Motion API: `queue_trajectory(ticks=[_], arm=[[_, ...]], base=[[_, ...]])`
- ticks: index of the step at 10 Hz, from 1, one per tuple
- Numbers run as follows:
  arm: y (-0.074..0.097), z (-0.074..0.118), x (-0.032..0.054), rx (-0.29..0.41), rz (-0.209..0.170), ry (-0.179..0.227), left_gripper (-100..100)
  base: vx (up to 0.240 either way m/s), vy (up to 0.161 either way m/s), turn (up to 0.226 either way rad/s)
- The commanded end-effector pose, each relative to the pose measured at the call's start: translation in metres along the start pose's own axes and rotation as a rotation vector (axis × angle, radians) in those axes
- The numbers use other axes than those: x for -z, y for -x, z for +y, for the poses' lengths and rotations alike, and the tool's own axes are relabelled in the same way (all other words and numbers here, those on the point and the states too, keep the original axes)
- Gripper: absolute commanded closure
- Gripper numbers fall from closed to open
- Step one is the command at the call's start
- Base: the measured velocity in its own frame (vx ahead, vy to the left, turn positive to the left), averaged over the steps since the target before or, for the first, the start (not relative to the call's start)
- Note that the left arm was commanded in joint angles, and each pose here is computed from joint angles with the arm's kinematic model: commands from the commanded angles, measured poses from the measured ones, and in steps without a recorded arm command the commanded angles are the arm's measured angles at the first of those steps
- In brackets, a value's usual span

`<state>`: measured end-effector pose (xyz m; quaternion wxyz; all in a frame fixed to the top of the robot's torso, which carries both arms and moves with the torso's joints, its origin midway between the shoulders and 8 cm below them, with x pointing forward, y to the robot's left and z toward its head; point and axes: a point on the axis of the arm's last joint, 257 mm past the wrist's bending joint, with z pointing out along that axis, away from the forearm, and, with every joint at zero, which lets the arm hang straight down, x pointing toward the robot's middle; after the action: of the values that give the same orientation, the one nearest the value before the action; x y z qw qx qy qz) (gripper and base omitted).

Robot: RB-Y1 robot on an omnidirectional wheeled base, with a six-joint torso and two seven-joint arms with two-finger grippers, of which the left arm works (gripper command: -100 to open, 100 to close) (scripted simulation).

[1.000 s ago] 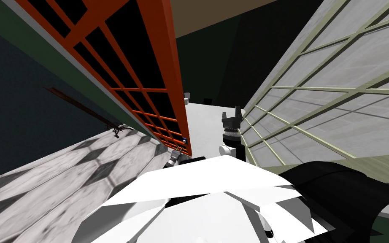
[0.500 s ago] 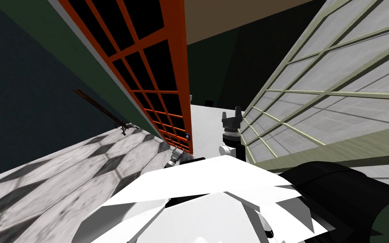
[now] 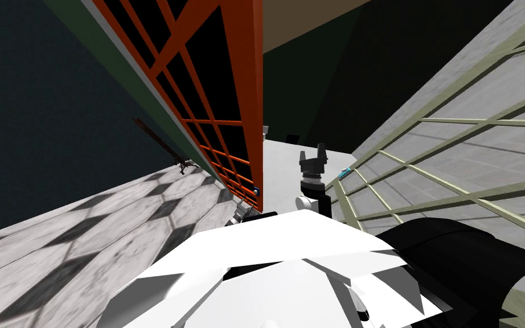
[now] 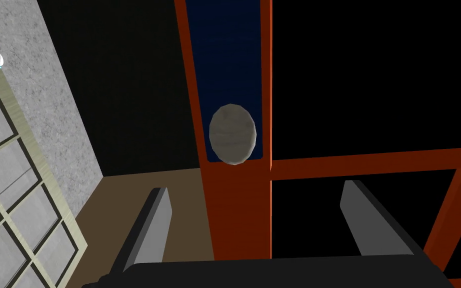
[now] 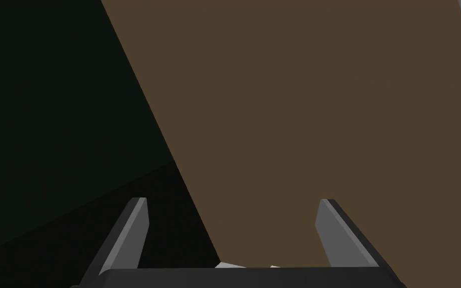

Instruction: Push the door open

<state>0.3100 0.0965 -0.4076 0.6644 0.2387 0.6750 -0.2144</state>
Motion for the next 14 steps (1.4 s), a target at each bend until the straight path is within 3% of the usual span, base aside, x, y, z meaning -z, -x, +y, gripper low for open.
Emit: queue_trajectory(ticks=[1, 3, 5, 14], arm=[[0.002, -0.014, -0.0034, -0.003, -0.001, -0.037, -100], [0.003, -0.039, -0.0093, -0.001, -0.006, -0.099, -100], [0.004, -0.052, -0.0125, 0.001, -0.01, -0.126, -100], [0.012, -0.09, -0.0247, 0.016, -0.033, -0.201, -100]], base=[[0.174, -0.049, 0.219], [0.111, -0.097, 0.237], [0.087, -0.113, 0.139], [0.061, -0.034, 0.087]])
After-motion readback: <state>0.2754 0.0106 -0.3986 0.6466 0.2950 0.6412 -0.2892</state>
